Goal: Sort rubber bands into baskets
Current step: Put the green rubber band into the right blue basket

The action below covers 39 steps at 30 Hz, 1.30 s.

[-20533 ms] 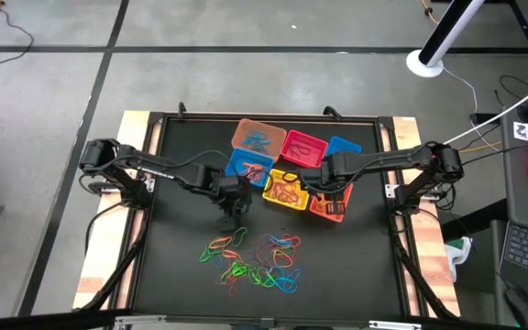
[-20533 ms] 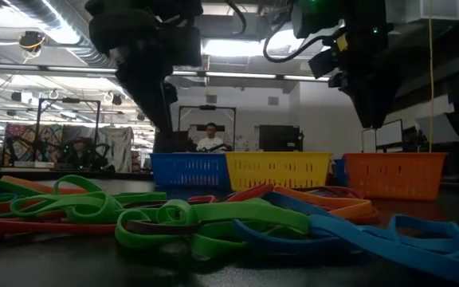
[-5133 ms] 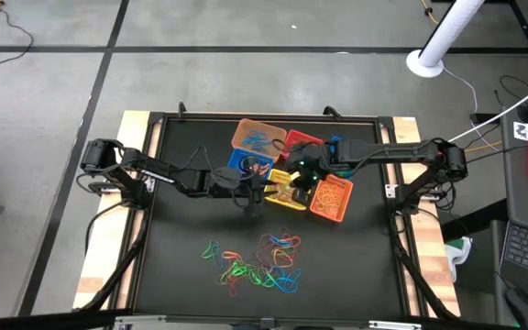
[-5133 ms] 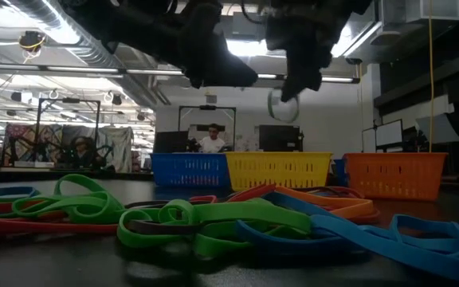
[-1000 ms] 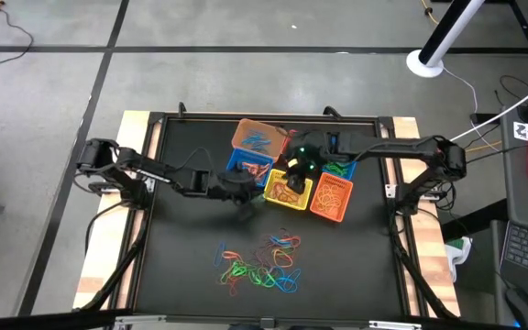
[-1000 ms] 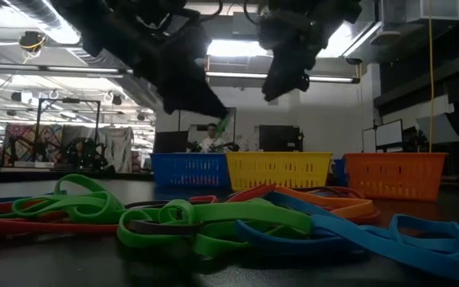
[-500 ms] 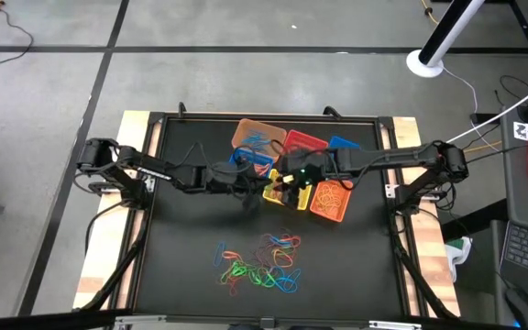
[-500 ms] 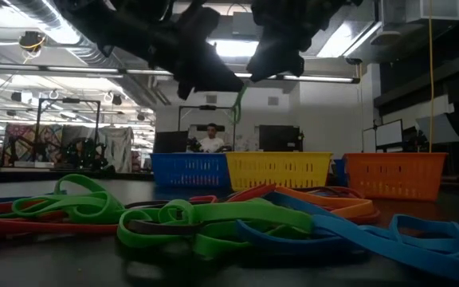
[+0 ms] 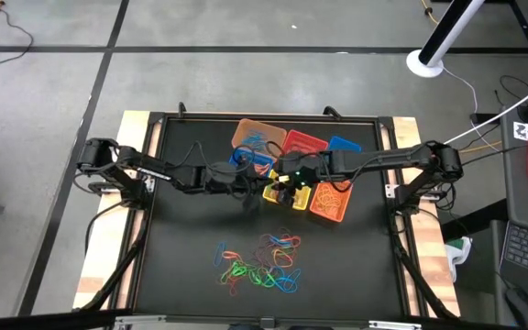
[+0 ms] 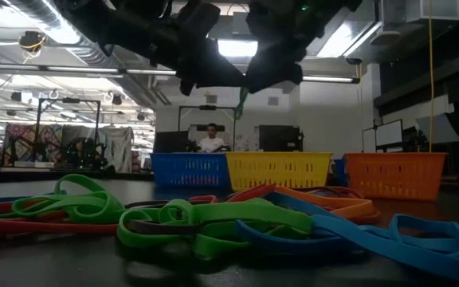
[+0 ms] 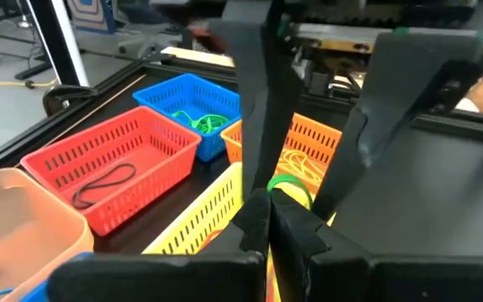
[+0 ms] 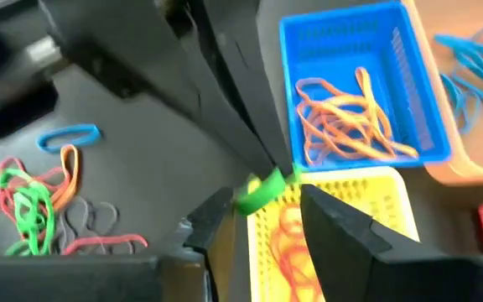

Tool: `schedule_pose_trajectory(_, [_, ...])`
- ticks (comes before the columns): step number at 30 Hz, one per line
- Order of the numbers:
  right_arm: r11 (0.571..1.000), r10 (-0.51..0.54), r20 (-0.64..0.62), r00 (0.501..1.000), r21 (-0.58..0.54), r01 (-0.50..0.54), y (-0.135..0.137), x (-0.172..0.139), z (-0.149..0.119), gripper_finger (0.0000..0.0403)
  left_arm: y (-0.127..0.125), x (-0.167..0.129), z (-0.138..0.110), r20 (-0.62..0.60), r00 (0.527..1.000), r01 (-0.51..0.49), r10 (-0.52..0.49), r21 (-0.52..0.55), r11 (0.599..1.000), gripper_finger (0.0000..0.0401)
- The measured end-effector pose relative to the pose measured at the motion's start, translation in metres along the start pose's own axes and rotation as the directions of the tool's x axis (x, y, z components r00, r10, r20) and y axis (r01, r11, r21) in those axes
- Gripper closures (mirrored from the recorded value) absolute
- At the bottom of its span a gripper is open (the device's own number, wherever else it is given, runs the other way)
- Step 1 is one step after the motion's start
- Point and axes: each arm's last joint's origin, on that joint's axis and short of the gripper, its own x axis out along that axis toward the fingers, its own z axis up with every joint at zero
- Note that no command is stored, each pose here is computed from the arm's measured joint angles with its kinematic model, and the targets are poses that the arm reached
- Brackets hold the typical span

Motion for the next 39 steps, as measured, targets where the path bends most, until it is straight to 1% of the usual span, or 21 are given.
schedule_pose_trajectory(2, [1.000, 0.005, -0.015, 1.000, -0.001, -0.005, 0.000, 0.002, -0.001, 0.0271, -0.002, 0.000, -0.001, -0.004, 1.000, 0.005, -0.005, 0.018, 1.000, 0.0400])
schedule_pose_trajectory(4, [1.000, 0.008, -0.026, 1.000, -0.002, -0.008, 0.000, 0.005, -0.002, 0.0289, -0.002, -0.001, -0.001, -0.006, 1.000, 0.006, -0.006, 0.022, 1.000, 0.0400])
schedule_pose_trajectory(6, [1.000, 0.008, -0.029, 1.000, -0.009, -0.008, 0.000, 0.006, -0.002, 0.0319, -0.003, -0.001, -0.001, -0.008, 1.000, 0.008, -0.008, 0.023, 1.000, 0.0400])
schedule_pose_trajectory(9, [0.999, 0.006, -0.032, 0.999, -0.036, -0.007, 0.000, 0.006, -0.003, 0.0377, -0.004, -0.001, -0.002, -0.011, 1.000, 0.011, -0.010, 0.033, 0.999, 0.0400])
schedule_pose_trajectory(11, [0.998, 0.004, -0.038, 0.999, -0.055, -0.006, 0.000, 0.006, -0.004, 0.0394, -0.004, -0.001, -0.002, -0.015, 1.000, 0.012, -0.012, 0.043, 0.999, 0.0400])
schedule_pose_trajectory(15, [0.998, 0.000, -0.052, 0.999, -0.059, -0.003, -0.001, 0.006, -0.005, 0.0384, -0.005, -0.001, -0.002, -0.018, 1.000, 0.016, -0.015, 0.046, 0.999, 0.0400])
schedule_pose_trajectory(18, [0.997, -0.008, -0.073, 0.997, -0.072, 0.003, -0.002, 0.006, -0.007, 0.0397, -0.005, -0.001, -0.003, -0.027, 1.000, 0.015, -0.014, 0.049, 0.999, 0.0400])
schedule_pose_trajectory(22, [0.996, -0.014, -0.089, 0.996, -0.088, 0.006, -0.002, 0.004, -0.008, 0.0395, -0.005, -0.001, -0.004, -0.037, 0.999, 0.014, -0.012, 0.051, 0.999, 0.0395])
schedule_pose_trajectory(25, [0.996, -0.014, -0.091, 0.996, -0.091, 0.006, -0.002, 0.002, -0.009, 0.0400, -0.005, -0.001, -0.004, -0.038, 0.999, 0.014, -0.012, 0.050, 0.999, 0.0375])
schedule_pose_trajectory(30, [0.994, -0.016, -0.089, 0.996, -0.112, 0.006, -0.003, -0.004, -0.008, 0.0401, -0.005, -0.001, -0.005, -0.048, 0.999, 0.012, -0.010, 0.032, 0.999, 0.0319])
schedule_pose_trajectory(32, [0.994, -0.032, -0.092, 0.995, -0.107, 0.022, -0.007, -0.008, -0.007, 0.0401, -0.005, -0.002, -0.007, -0.062, 0.998, 0.010, -0.008, 0.034, 0.999, 0.0296])
schedule_pose_trajectory(35, [0.994, -0.069, -0.122, 0.990, -0.096, 0.057, -0.018, -0.015, -0.008, 0.0401, -0.004, -0.002, -0.009, -0.079, 0.997, 0.008, -0.005, 0.038, 0.999, 0.0272])
schedule_pose_trajectory(39, [0.990, -0.131, -0.207, 0.969, -0.081, 0.116, -0.040, -0.026, -0.011, 0.0401, -0.004, -0.002, -0.012, -0.113, 0.994, 0.005, 0.000, 0.042, 0.999, 0.0256])
